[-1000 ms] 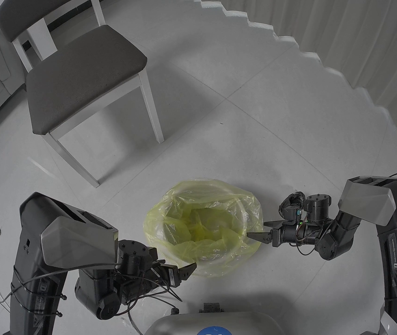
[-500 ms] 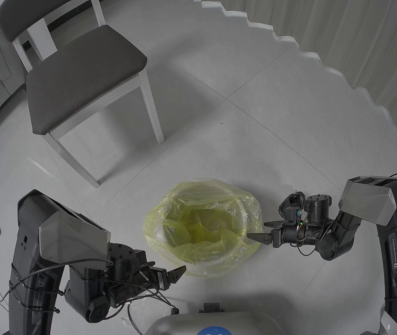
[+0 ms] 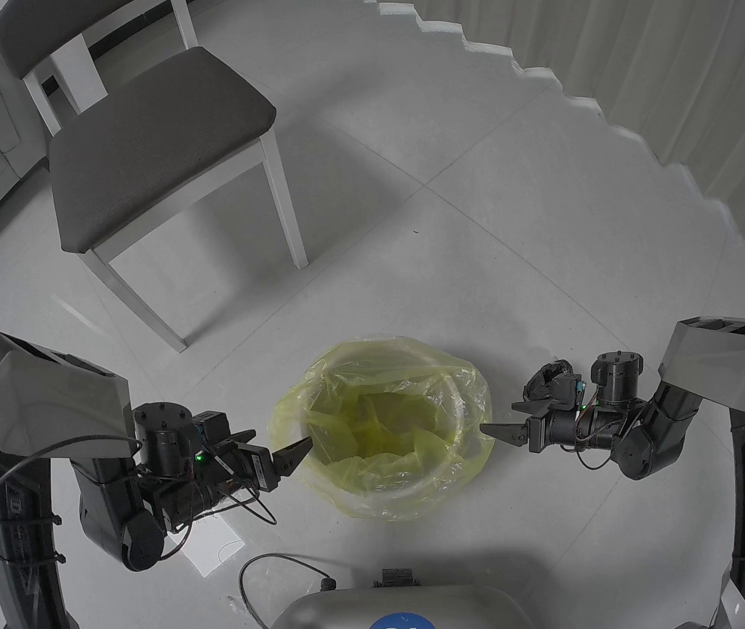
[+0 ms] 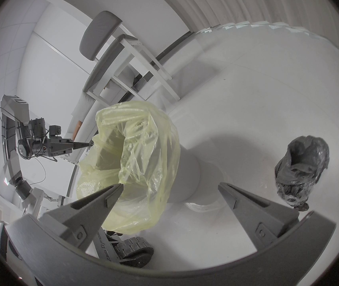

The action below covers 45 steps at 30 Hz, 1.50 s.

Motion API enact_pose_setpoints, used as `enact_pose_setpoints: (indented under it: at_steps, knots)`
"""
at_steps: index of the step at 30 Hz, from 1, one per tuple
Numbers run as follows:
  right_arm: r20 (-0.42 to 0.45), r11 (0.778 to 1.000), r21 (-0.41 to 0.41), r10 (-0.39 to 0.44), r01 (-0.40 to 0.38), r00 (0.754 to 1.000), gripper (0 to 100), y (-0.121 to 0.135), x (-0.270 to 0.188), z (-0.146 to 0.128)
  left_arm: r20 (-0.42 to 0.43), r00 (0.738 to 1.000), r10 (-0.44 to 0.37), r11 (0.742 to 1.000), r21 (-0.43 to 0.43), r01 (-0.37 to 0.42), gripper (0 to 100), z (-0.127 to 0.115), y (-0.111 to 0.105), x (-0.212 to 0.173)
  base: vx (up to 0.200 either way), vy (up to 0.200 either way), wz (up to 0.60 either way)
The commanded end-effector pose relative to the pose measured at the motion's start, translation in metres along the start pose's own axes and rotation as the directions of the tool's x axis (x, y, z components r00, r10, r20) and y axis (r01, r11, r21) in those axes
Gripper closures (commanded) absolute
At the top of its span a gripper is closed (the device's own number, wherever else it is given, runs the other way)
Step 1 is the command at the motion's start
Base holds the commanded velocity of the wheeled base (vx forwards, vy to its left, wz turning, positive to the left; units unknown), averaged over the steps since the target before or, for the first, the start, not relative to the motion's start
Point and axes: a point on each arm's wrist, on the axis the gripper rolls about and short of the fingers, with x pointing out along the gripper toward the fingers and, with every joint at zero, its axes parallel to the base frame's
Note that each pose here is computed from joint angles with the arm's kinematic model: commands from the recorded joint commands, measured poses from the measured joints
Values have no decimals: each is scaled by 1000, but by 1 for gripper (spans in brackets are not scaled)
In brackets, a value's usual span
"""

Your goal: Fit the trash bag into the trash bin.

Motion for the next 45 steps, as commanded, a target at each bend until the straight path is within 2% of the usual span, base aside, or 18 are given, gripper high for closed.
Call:
enact_pose_setpoints:
  at_steps: [1, 7, 11, 16, 27, 37, 38, 45]
  knots:
    - [64, 999, -41, -21, 23, 998, 0, 1, -18, 26, 65, 998, -13, 999, 33, 11, 0, 36, -4, 15, 0, 0, 0]
    - [84, 998, -48, -32, 36, 996, 0, 2, -27, 41, 46, 999, 4, 1000, 26, -5, 0, 62, -1, 42, 0, 0, 0]
    - [110, 997, -70, -29, 37, 994, 0, 5, -30, 55, 78, 997, 19, 1000, 23, -21, 0, 75, 5, 53, 0, 0, 0]
    - [118, 996, -77, -28, 37, 993, 0, 6, -31, 67, 78, 997, 24, 1000, 16, -26, 0, 75, 10, 52, 0, 0, 0]
    - [126, 996, -88, -23, 34, 992, 0, 9, -31, 74, 51, 998, 28, 1000, 11, -29, 0, 63, 15, 64, 0, 0, 0]
    - [110, 994, -103, -22, 33, 994, 0, 10, -30, 75, 62, 998, 16, 1000, 14, -17, 0, 57, 18, 73, 0, 0, 0]
    - [110, 994, -103, -22, 33, 994, 0, 10, -30, 75, 63, 998, 14, 1000, 14, -15, 100, 57, 18, 74, 0, 0, 0]
    - [108, 994, -102, -22, 33, 994, 0, 9, -29, 75, 60, 998, 3, 1000, 12, -4, 100, 54, 15, 77, 0, 0, 0]
